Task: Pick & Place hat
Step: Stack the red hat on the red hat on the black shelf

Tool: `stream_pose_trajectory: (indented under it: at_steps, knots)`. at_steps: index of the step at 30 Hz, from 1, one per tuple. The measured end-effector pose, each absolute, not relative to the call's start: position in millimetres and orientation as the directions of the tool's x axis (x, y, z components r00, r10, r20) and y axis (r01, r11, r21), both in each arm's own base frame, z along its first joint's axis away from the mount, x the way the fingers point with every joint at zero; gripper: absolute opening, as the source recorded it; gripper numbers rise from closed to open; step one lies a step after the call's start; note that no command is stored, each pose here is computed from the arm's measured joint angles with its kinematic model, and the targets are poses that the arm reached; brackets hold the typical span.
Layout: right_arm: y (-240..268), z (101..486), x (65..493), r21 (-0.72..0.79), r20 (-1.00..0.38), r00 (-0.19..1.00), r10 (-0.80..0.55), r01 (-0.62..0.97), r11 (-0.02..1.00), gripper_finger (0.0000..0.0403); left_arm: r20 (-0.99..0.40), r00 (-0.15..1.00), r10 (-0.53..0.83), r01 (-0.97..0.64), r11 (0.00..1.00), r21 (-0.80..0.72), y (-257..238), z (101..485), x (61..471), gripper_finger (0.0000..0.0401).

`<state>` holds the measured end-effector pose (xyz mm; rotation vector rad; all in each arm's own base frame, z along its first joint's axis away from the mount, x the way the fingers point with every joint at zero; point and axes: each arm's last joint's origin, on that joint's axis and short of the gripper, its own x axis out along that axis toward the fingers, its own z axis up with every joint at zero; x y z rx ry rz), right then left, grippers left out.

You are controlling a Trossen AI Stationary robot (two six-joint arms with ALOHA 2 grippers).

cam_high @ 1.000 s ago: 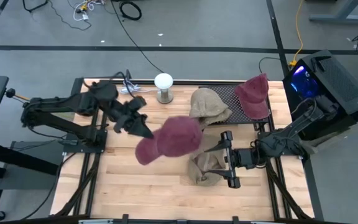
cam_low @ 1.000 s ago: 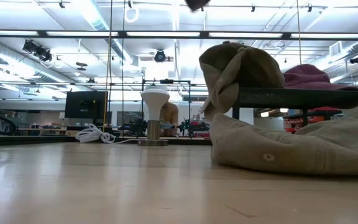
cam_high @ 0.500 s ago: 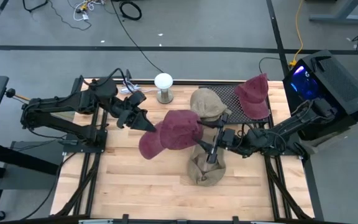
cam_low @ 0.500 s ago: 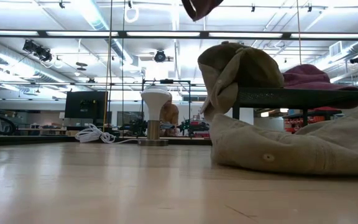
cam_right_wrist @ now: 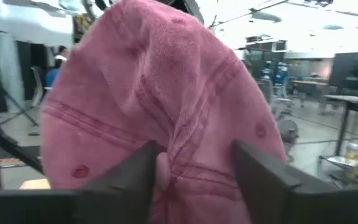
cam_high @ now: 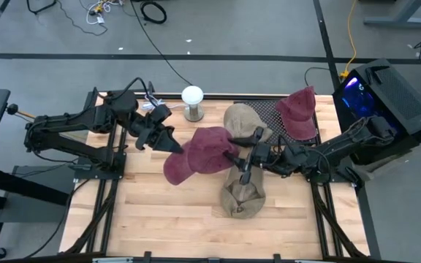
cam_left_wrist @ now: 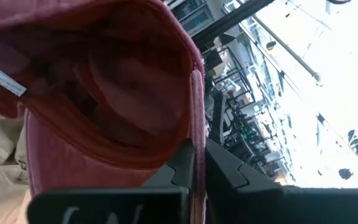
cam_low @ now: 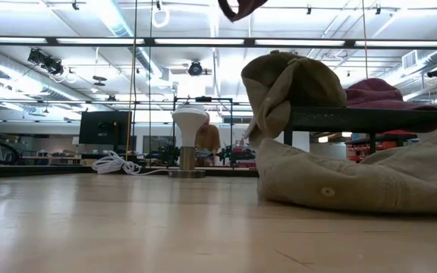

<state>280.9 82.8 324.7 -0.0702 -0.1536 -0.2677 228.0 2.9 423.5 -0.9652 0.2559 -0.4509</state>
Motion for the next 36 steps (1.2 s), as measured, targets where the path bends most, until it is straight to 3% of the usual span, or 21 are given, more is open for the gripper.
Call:
stream_pose_trajectory:
  at_steps: [5,6,11,15,21,27,32,36]
  knots:
    - [84,331,275,-0.035,0.166,0.977,-0.131,0.138,0.990,0.0036,-0.014,0.887,-0.462,0.269,0.541,-0.797,8,423,228,0.0034]
    - [84,332,272,-0.030,0.163,0.982,-0.094,0.101,0.994,0.0022,-0.016,0.891,-0.453,0.271,0.561,-0.783,9,423,228,0.0037]
    - [84,341,260,0.076,0.151,0.987,0.060,-0.072,0.995,0.0032,-0.018,0.910,-0.414,0.296,0.680,-0.670,17,422,229,0.0044]
    - [85,351,248,0.128,0.180,0.961,0.208,-0.233,0.964,0.0017,-0.027,0.918,-0.395,0.309,0.756,-0.577,19,420,232,0.0045]
    - [84,364,230,0.207,0.212,0.908,0.361,-0.402,0.892,0.0017,-0.033,0.891,-0.453,0.406,0.827,-0.389,9,416,242,0.0060]
    - [84,362,224,0.302,0.160,0.898,0.409,-0.439,0.846,0.0017,-0.077,0.879,-0.470,0.433,0.855,-0.286,-2,404,258,0.0144]
    - [88,352,225,0.416,0.058,0.879,0.474,-0.453,0.789,0.0017,-0.059,0.884,-0.463,0.457,0.884,-0.098,-19,393,284,0.0232]
    - [88,343,226,0.509,-0.030,0.880,0.474,-0.394,0.765,0.0017,-0.090,0.891,-0.444,0.450,0.891,0.055,-32,378,304,0.0274]
